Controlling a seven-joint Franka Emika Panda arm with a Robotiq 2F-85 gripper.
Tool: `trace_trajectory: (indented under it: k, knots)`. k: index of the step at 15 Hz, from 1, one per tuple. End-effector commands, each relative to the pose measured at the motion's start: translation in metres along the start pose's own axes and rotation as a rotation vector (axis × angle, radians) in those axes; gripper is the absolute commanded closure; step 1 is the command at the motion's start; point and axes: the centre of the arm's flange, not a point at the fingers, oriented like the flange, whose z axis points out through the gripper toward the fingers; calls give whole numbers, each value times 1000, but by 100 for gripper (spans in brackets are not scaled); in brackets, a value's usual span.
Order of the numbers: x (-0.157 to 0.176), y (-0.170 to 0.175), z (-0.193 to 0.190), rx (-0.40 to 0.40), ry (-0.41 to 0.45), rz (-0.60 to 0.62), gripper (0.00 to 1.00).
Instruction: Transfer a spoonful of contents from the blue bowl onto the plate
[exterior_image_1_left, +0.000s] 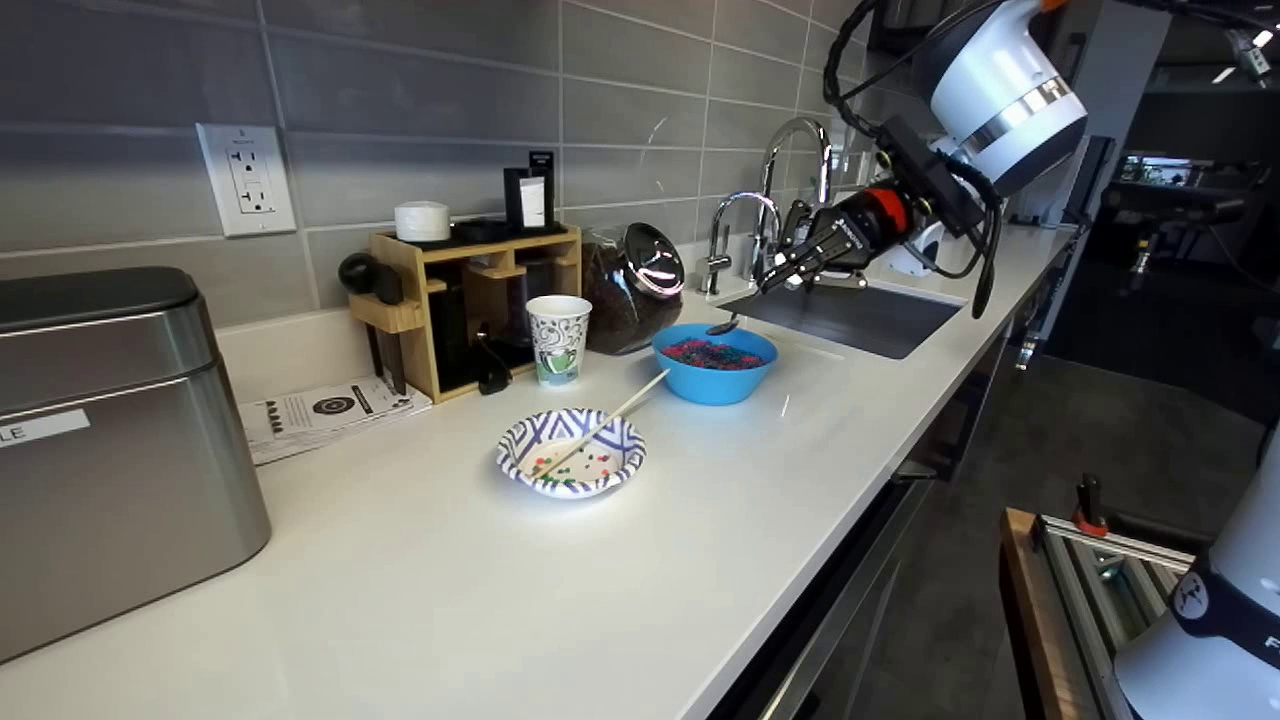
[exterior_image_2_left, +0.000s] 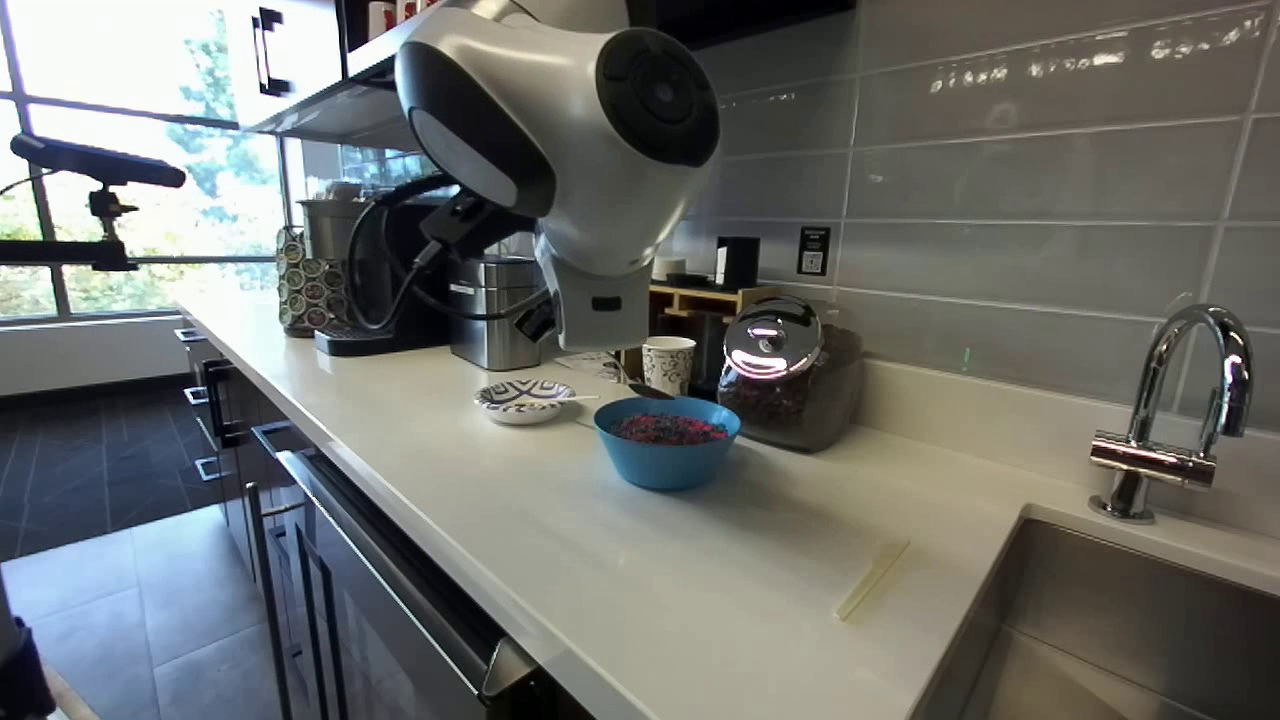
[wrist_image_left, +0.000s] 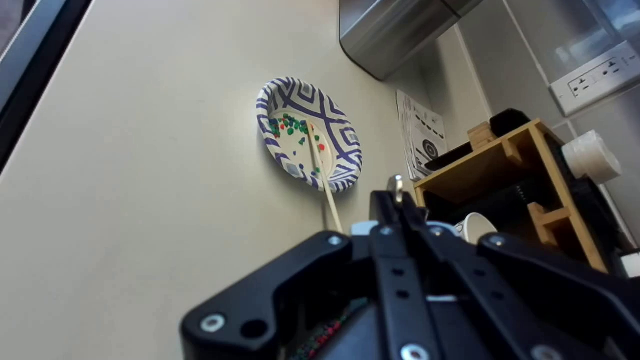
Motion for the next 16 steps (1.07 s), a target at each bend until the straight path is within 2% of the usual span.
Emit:
trace_trajectory:
  k: [1,9,16]
  knots:
    - [24,-7,5,-21,-25,74,100]
    - [56,-2,22,-66,-29,139,100]
    - [75,2,35,-32,-90,114,100]
